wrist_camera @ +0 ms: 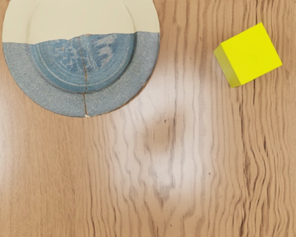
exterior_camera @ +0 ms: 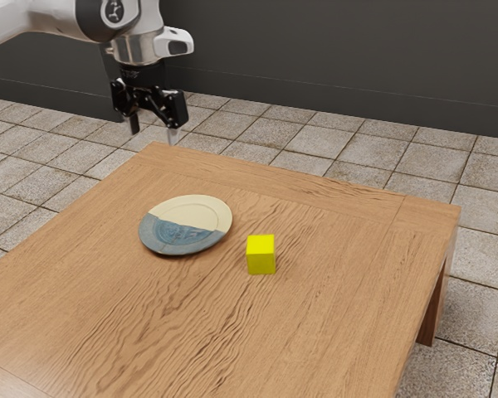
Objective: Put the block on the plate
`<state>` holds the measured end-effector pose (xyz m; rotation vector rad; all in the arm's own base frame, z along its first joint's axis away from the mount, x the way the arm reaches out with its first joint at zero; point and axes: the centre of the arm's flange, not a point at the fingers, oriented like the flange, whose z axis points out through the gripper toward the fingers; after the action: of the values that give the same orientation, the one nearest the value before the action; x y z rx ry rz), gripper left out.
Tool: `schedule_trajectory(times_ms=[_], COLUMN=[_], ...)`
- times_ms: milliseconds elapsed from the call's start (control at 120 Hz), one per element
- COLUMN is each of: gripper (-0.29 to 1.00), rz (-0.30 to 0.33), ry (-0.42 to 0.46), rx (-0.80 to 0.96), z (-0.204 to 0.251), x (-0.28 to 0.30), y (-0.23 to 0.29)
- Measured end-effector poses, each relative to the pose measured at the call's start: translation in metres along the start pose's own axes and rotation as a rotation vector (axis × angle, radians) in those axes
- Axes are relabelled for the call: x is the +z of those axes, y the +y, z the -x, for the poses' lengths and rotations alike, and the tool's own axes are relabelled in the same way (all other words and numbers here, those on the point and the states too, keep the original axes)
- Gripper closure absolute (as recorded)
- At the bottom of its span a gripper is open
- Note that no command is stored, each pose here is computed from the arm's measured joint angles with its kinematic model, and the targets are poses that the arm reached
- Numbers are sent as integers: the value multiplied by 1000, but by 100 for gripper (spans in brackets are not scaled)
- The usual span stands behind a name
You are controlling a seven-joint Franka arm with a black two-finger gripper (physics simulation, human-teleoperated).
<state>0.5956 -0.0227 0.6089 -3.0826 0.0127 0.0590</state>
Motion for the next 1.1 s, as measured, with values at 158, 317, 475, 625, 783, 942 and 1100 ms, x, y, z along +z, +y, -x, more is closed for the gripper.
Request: schedule_trajectory(times_ms=[158,317,475,625,783,942,1100], gripper=[0,0,0,0,0,0,0], rz=[3,29,58,75,68,67,59], ry=[3,-23,-48,-60,-84,-63,-61], rx=[-5,-14,-80,-140,-179,-206,-225], z=[-3,-29,-54,-62,-86,-104,-120], x=[1,27,53,62,90,115,153], y=[2,12,21,29,46,64,88])
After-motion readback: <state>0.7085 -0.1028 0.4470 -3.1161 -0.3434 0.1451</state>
